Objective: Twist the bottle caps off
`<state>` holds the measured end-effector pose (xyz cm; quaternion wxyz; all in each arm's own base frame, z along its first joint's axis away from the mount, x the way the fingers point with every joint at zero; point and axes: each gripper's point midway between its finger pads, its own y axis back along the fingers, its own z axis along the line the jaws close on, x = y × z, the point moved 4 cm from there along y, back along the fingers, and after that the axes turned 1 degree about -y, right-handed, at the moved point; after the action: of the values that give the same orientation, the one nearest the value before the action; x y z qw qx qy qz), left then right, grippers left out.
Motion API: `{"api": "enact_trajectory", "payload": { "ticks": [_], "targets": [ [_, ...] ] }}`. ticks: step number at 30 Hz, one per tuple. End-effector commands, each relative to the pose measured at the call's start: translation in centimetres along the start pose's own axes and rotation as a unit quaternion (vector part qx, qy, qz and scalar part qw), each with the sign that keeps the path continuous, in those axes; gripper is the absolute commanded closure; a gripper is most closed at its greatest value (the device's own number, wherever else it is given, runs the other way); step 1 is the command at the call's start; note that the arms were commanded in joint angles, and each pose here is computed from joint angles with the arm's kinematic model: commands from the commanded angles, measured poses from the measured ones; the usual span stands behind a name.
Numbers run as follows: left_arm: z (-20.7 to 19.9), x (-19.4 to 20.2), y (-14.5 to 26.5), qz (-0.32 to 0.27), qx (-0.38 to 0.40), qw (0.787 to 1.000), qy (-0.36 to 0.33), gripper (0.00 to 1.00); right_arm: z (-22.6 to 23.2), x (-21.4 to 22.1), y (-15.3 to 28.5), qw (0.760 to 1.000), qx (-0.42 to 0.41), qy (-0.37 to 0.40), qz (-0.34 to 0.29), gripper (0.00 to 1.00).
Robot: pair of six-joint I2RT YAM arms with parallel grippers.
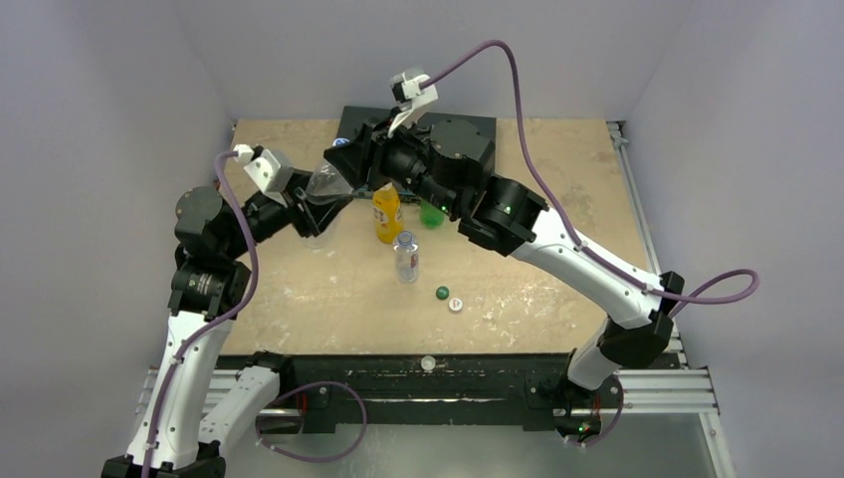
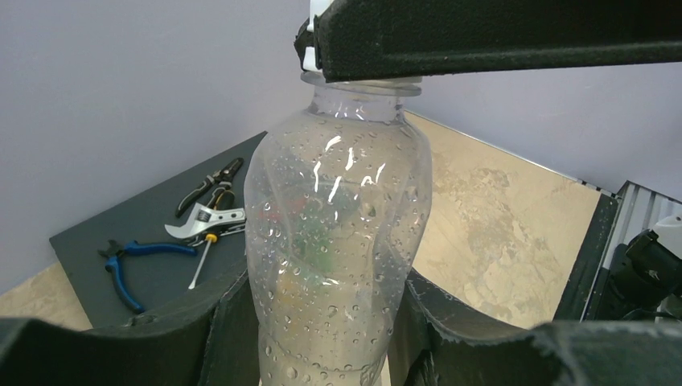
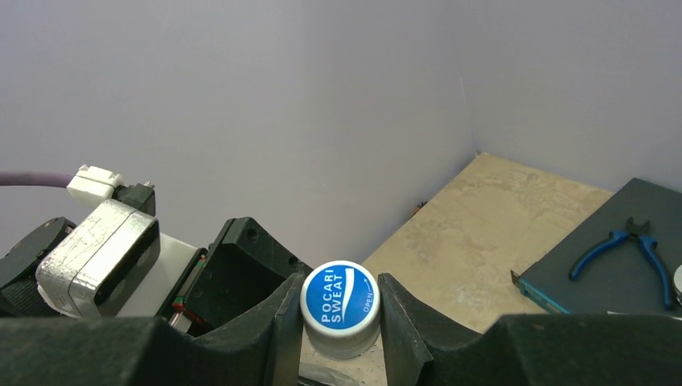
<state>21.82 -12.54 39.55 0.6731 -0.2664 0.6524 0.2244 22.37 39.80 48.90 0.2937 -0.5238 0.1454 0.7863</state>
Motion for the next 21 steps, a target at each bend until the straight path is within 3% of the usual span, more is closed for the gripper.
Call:
{"api": "enact_trajectory", "payload": {
  "ticks": [1, 5, 8, 12, 15, 19, 21],
  "targets": [
    [-0.6, -1.2, 0.2, -0.016, 0.013, 1.0, -0.014, 1.0, 1.8, -3.5, 1.9, 0.998, -0.037, 0.007, -0.049, 0.71],
    [-1.3, -1.4, 0.1, -0.019, 0.042, 0.999, -0.001, 1.0, 2.5, -4.5, 2.8, 0.995, -0.075, 0.023, -0.059, 0.84],
    [-2.9, -1.4, 0.2, -0.014, 0.098, 0.995, 0.017, 1.0, 3.1, -4.9, 3.7, 0.987, -0.142, 0.042, -0.061, 0.86],
    [-5.1, -1.6, 0.7, -0.006, 0.183, 0.982, 0.051, 1.0, 4.3, -5.0, 6.5, 0.956, -0.281, 0.061, -0.064, 0.85],
    [-5.8, -2.0, 0.9, -0.005, 0.208, 0.976, 0.072, 1.0, 4.2, -5.4, 7.7, 0.944, -0.319, 0.046, -0.074, 0.88],
    [-6.4, -2.6, 1.2, -0.014, 0.223, 0.972, 0.074, 1.0, 4.8, -4.9, 7.8, 0.933, -0.353, 0.03, -0.065, 0.83],
    [-6.4, -2.7, 1.3, -0.014, 0.225, 0.971, 0.074, 1.0, 4.6, -4.8, 7.2, 0.936, -0.345, 0.022, -0.063, 0.75]
  ]
}}
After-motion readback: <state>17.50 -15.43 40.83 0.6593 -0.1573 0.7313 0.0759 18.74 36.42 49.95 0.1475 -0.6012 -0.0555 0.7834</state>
